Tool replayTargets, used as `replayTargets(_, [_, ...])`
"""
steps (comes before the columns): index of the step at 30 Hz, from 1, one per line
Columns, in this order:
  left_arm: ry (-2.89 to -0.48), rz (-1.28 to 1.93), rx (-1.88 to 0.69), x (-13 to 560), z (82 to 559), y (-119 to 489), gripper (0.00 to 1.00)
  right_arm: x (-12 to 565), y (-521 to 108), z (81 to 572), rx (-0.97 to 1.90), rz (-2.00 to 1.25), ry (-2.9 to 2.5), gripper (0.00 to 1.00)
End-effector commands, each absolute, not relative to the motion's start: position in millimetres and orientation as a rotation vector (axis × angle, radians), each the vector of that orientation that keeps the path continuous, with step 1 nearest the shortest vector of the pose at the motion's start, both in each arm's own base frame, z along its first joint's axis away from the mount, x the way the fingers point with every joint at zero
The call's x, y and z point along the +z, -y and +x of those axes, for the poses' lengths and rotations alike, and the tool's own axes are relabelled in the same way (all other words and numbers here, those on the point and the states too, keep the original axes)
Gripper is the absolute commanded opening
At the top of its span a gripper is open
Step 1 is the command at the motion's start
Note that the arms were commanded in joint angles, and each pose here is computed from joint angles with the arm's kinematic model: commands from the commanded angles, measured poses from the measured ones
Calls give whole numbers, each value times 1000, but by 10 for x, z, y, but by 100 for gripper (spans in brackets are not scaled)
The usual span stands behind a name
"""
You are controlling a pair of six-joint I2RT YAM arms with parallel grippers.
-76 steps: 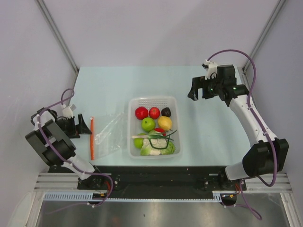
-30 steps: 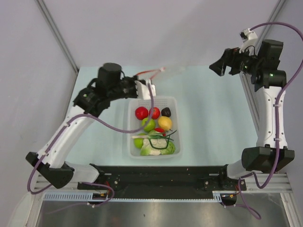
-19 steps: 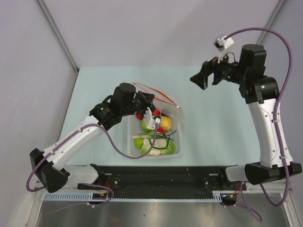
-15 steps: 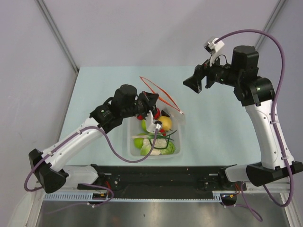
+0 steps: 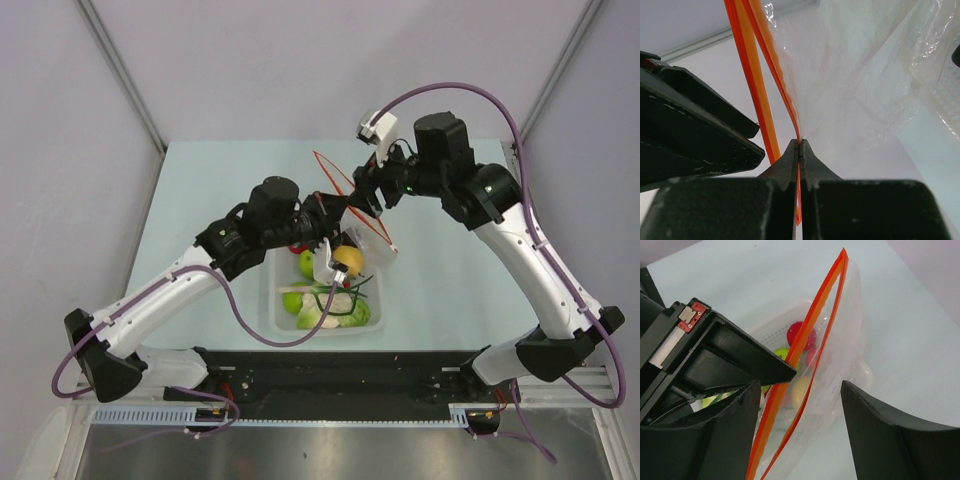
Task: Place the food in the zip-top bag and seal the zipper
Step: Open the zipper of the food storage bag.
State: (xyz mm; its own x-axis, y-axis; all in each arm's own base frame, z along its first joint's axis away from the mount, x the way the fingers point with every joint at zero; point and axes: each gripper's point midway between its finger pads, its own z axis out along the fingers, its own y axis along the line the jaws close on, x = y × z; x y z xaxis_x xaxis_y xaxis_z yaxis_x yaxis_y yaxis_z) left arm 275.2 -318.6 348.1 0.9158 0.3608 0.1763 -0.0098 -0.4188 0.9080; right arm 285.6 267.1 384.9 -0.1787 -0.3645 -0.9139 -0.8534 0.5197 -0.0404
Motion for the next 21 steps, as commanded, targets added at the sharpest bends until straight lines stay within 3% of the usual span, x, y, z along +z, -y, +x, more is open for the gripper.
replayTargets(1, [-177, 1940, 440, 3676, 2662, 3226, 0, 3873, -2545, 3039, 456, -977, -1763, 64])
replayTargets(3, [-180, 1937, 441, 3690, 2650, 3208, 0, 3826, -2492, 3082, 420, -965, -1784, 59])
replayTargets(7, [-201, 1924, 433, 3706, 2643, 3182, 0, 3668, -2387, 3081, 368, -986, -1835, 30])
replayTargets(8, [-202, 1916, 426, 3726, 2628, 3185, 0, 3630, -2344, 3074, 363, -988, -1853, 27])
replayTargets(11, [-241, 1896, 406, 3746, 2625, 3160, 0, 3553, -2185, 3059, 338, -986, -1892, 3])
replayTargets(16, [-276, 1837, 403, 3756, 2659, 3128, 0, 3611, -1731, 3211, 268, -867, -1922, 0])
replayTargets(21, [-339, 1865, 318, 3492, 2695, 3105, 0, 3819, -911, 3432, 181, -549, -1938, 0])
